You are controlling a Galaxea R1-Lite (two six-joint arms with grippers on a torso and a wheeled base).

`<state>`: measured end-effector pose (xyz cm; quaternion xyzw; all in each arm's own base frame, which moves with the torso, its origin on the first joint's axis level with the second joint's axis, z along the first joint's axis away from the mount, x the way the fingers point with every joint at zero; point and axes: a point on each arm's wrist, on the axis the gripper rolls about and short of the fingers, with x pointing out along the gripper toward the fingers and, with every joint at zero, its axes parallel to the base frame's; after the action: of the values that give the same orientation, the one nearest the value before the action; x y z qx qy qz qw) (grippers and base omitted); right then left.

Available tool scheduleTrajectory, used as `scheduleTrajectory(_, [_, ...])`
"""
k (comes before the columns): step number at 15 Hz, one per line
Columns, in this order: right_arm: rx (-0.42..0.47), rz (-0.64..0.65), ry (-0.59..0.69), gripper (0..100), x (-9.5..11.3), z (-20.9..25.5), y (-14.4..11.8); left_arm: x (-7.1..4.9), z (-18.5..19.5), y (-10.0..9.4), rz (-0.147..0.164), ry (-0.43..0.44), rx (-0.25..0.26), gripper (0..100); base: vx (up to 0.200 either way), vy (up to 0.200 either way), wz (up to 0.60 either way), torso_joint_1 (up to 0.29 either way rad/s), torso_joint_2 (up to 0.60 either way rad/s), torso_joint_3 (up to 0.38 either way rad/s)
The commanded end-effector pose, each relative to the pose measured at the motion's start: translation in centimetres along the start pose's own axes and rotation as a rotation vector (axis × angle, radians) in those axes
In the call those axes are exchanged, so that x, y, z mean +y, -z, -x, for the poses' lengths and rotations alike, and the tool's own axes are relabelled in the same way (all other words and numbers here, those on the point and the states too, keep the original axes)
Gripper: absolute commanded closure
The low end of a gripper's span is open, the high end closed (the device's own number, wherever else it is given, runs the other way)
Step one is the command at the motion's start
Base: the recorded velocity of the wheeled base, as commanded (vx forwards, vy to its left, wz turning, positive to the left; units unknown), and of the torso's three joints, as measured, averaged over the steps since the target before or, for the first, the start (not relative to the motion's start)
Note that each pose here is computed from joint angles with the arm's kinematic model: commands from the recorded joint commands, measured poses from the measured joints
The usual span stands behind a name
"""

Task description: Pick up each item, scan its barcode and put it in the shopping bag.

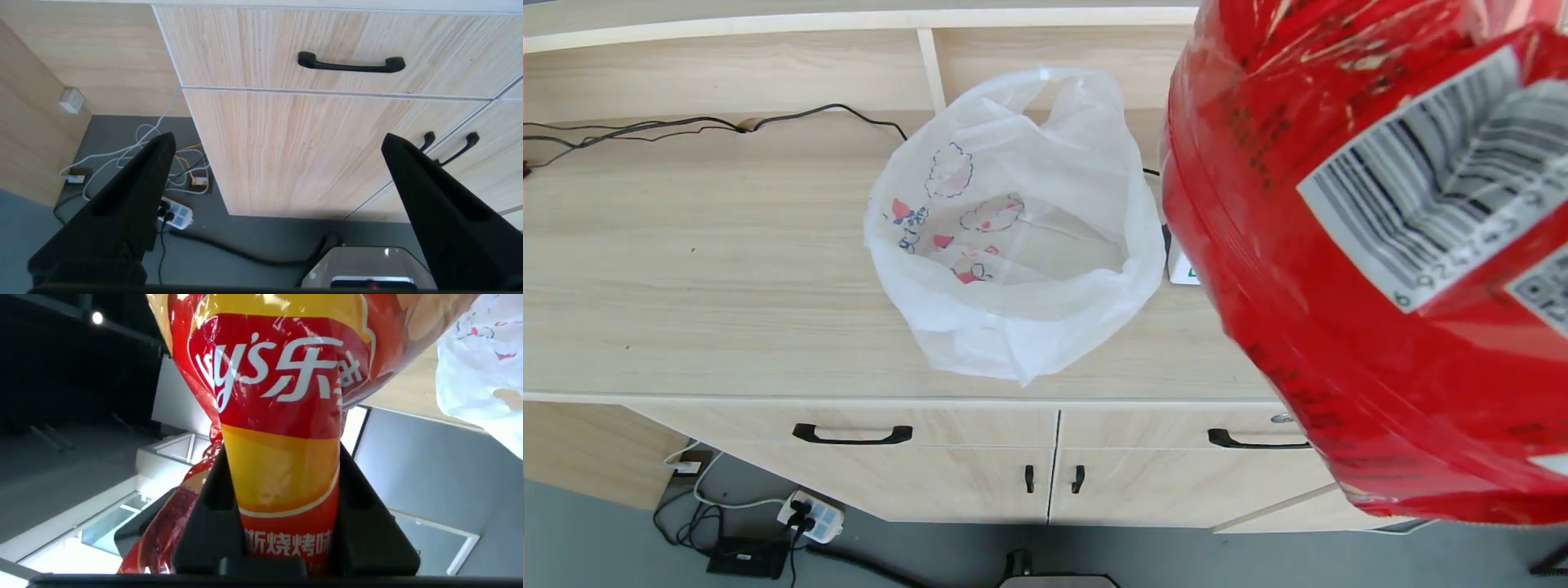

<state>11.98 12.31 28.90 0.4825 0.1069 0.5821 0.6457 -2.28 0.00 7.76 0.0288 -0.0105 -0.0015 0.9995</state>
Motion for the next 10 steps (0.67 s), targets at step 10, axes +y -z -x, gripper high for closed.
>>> scheduleTrajectory(10, [-0.046,0.048,0.059,100,-1.0,0.0,-0.1,0.0,0.0,0.0,0.004,0.0,0.002,0,0.0,0.0,0.0,0.0,0.0,0.0])
